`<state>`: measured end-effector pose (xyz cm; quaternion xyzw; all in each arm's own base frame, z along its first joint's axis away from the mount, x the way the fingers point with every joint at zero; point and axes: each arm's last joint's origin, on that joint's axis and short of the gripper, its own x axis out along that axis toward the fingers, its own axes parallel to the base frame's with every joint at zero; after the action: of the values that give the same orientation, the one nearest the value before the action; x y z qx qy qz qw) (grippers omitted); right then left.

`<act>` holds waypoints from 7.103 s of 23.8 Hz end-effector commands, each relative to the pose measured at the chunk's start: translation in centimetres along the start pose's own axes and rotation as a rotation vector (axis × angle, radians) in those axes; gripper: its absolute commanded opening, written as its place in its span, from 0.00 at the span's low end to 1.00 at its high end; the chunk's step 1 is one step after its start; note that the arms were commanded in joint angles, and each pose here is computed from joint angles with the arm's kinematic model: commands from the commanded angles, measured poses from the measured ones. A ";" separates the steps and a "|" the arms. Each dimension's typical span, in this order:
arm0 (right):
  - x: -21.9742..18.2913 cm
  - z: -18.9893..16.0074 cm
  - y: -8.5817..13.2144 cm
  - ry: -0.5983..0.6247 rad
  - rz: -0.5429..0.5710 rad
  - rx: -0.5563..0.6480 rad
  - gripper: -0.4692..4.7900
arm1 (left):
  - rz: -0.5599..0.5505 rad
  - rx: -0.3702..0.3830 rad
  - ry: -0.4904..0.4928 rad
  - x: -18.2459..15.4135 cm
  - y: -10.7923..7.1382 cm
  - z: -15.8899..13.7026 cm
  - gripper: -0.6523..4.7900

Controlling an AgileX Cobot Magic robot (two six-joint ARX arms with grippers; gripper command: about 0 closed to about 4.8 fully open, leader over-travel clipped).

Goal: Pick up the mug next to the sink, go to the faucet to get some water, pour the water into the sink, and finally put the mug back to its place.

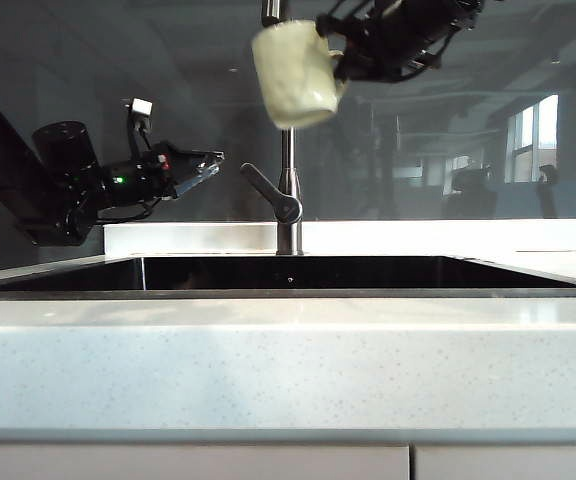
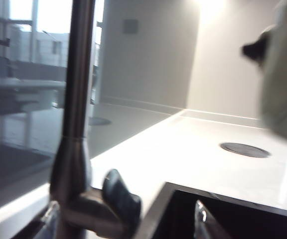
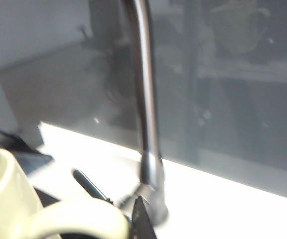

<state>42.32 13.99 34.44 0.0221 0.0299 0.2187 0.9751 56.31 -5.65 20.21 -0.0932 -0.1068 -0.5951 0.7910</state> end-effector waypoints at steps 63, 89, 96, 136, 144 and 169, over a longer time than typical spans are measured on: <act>-11.0 -1.2 -7.5 0.117 -0.312 -0.150 0.09 | -0.130 -0.179 0.116 -0.6 -0.5 0.6 0.74; -18.3 -16.3 -15.8 -0.149 -0.422 0.020 0.09 | -0.109 -0.222 0.086 -0.1 -0.6 0.5 0.74; -18.0 -17.3 -16.0 -0.149 -0.400 0.056 0.09 | -0.110 -0.223 0.086 0.0 -0.7 0.5 0.75; -18.1 -19.1 -15.9 -0.023 -0.453 0.135 0.19 | -0.111 -0.223 0.087 0.0 -0.7 0.5 0.74; -18.1 -19.3 -15.9 -0.003 -0.454 0.146 0.37 | -0.111 -0.223 0.087 0.0 -0.7 0.5 0.74; -19.4 -17.8 -15.7 0.001 -0.471 0.163 0.46 | -0.116 -0.224 0.092 0.0 -0.7 0.5 0.74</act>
<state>30.46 -8.00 16.43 0.0947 0.0636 -0.0179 0.9933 55.77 -5.79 20.23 -0.1542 -0.0027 -0.6488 0.7452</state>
